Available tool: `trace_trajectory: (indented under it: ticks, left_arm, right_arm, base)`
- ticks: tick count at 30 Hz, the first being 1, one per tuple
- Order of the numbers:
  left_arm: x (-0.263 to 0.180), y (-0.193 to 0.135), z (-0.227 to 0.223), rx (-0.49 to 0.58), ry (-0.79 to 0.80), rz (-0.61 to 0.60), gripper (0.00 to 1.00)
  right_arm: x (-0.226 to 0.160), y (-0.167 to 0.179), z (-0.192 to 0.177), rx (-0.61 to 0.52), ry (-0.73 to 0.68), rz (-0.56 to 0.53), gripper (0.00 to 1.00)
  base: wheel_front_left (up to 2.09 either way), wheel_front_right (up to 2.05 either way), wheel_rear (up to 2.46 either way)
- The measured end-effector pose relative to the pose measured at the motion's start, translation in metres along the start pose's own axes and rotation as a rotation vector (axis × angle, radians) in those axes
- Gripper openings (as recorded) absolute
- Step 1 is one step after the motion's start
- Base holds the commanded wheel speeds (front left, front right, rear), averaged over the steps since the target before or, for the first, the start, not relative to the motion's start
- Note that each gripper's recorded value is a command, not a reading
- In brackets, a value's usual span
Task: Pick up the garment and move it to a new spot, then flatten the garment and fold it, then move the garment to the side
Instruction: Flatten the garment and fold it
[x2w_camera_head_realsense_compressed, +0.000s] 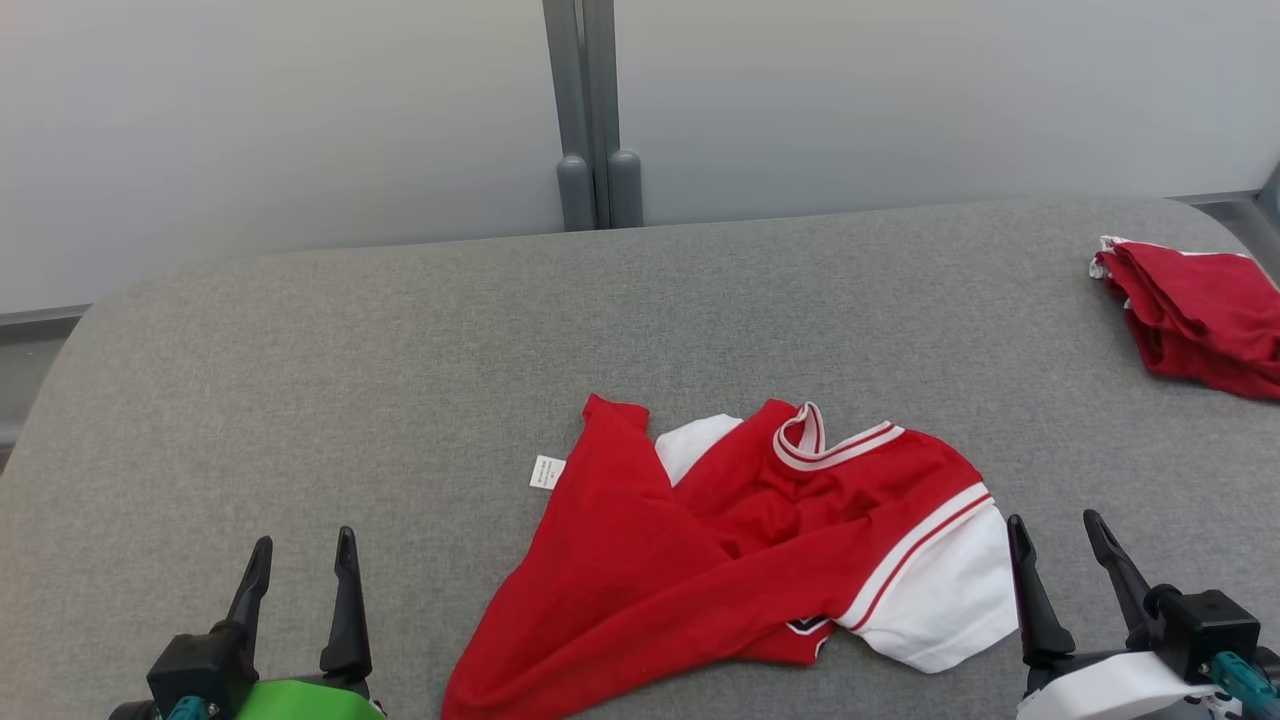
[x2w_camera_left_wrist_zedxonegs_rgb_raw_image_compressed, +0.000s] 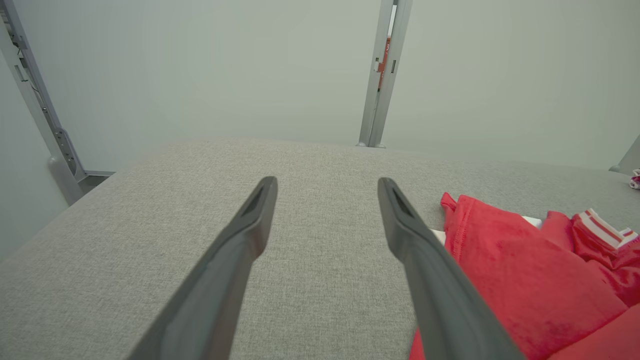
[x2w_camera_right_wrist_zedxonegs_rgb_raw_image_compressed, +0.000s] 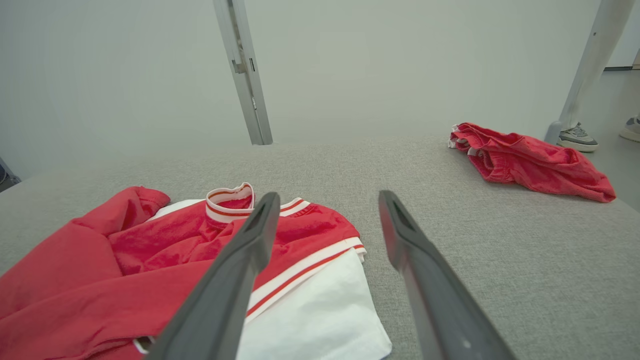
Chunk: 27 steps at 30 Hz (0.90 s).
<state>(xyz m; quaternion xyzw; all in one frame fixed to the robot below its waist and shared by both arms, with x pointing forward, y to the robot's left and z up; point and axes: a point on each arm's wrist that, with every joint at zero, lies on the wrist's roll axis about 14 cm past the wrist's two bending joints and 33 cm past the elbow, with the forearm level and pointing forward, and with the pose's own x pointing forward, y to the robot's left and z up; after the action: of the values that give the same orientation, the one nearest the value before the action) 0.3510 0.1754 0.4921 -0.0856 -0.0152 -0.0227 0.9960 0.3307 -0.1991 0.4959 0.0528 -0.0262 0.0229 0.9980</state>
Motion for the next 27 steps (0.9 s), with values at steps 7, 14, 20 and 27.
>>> trace_trajectory:
  ticks: [7, 14, 20, 27]
  left_arm:
    - [-0.001, 0.000, -0.003, 0.018, 0.009, -0.008, 1.00]
    - [-0.001, -0.001, -0.009, 0.022, 0.028, -0.022, 1.00]
    - [-0.002, -0.002, -0.008, 0.017, 0.024, -0.031, 1.00]
    - [-0.003, -0.002, -0.008, 0.015, 0.022, -0.039, 1.00]
  right_arm:
    - [-0.005, 0.005, 0.011, -0.038, -0.031, 0.026, 1.00]
    - [-0.006, 0.009, 0.020, -0.057, -0.056, 0.045, 1.00]
    - [-0.004, 0.014, 0.020, -0.055, -0.057, 0.059, 1.00]
    - [-0.003, 0.018, 0.019, -0.048, -0.055, 0.071, 1.00]
  base:
    - [0.00, 0.00, 0.00]
    - [0.00, 0.00, 0.00]
    - [0.00, 0.00, 0.00]
    - [0.00, 0.00, 0.00]
